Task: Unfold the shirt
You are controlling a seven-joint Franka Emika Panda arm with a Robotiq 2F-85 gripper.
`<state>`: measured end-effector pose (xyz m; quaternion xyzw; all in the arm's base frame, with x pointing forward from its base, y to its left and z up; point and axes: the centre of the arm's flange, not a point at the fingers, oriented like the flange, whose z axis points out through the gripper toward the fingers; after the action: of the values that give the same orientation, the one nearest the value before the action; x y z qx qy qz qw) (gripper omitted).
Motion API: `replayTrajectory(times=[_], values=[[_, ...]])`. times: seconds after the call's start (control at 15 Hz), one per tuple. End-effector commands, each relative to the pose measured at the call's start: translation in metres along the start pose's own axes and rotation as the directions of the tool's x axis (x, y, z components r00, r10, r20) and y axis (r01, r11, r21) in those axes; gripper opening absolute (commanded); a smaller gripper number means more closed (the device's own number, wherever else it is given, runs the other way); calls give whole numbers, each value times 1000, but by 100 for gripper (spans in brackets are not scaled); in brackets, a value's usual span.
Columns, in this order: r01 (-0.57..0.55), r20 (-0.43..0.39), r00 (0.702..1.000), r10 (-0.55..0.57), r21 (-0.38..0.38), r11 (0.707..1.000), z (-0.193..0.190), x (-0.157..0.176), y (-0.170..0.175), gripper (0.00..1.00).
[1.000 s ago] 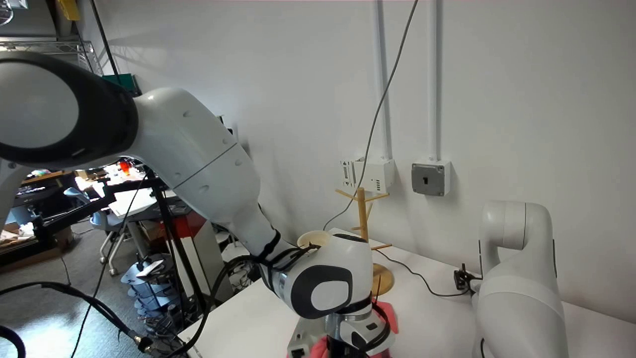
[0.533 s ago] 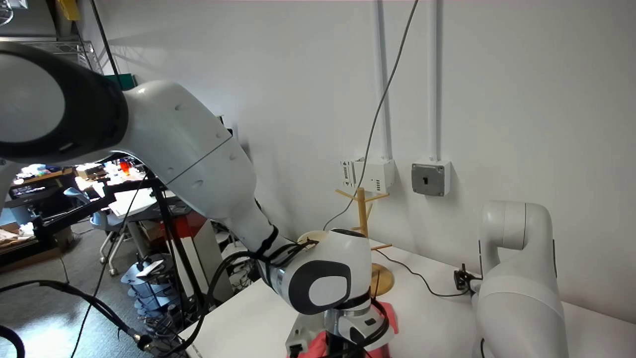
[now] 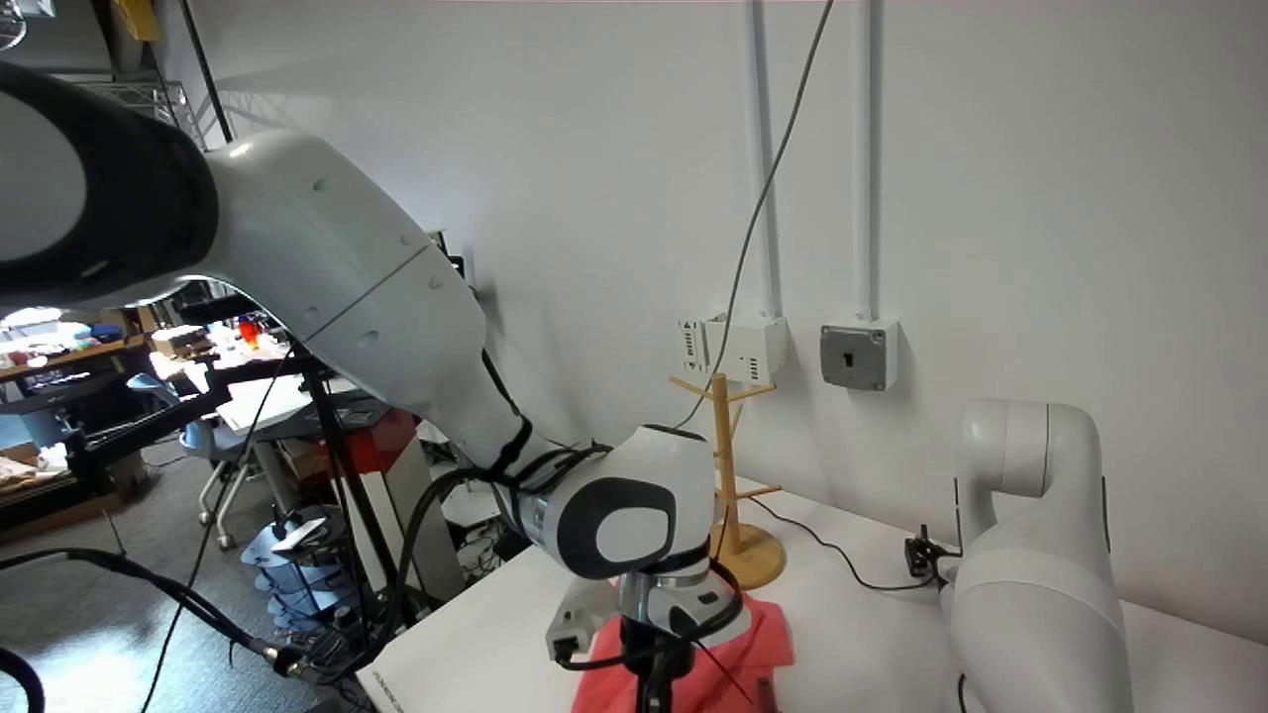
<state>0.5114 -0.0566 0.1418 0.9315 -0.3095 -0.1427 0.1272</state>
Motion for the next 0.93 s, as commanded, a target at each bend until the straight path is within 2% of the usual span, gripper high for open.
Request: replayTrajectory(times=[0.0, 0.13, 0.33, 0.6, 0.87], values=[[170, 48, 984, -172, 54, 984, -46, -65, -12, 1], [274, 55, 959, -278, 74, 959, -62, -105, -25, 1], [416, 57, 905, -422, 92, 905, -78, -163, -39, 1], [583, 50, 806, -590, 103, 806, -86, -238, -46, 1], [690, 48, 709, -703, 154, 707, -86, -286, -50, 1]])
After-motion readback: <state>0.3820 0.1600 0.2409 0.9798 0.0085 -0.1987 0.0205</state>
